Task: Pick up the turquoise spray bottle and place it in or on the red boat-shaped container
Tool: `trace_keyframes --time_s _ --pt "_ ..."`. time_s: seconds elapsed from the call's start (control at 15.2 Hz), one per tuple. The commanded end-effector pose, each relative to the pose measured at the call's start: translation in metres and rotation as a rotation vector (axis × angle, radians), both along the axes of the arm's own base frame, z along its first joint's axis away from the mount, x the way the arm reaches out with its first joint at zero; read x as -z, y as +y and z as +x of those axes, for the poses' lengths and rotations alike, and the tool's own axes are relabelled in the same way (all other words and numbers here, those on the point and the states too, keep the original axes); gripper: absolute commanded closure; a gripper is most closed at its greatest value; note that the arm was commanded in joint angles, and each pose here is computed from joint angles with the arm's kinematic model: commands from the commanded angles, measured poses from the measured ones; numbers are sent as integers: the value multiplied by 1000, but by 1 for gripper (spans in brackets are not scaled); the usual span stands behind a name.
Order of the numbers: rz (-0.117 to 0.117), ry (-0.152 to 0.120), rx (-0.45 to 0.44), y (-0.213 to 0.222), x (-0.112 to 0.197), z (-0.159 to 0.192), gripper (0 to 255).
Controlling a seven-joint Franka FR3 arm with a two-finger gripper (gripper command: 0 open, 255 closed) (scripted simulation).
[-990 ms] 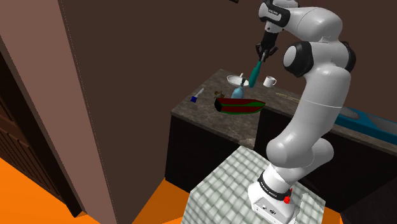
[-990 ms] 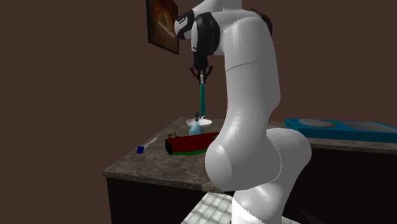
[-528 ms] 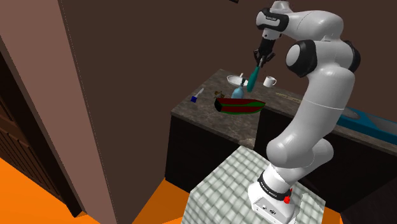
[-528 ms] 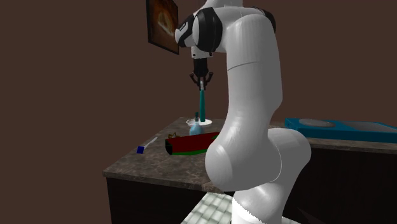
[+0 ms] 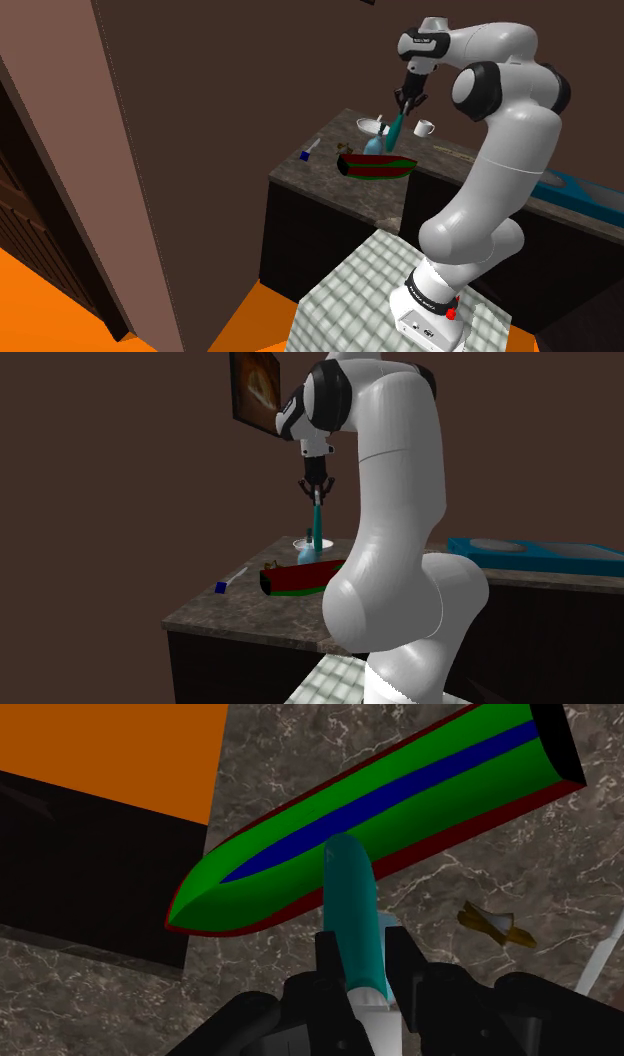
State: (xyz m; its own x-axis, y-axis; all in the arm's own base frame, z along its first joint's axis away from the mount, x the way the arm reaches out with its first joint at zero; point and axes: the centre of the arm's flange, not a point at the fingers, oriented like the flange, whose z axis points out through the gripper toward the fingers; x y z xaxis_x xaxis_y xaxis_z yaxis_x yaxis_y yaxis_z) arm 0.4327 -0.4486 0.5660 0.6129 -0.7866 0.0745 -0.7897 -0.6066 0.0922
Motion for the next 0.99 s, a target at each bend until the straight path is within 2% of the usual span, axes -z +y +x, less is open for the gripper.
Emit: trace_keyframes --time_s 0.0,0.53,0.92 --pt "-1 -1 0 0 10 0 255" --pt "-1 -1 0 0 53 0 255" --pt "-1 -1 0 0 53 0 255"
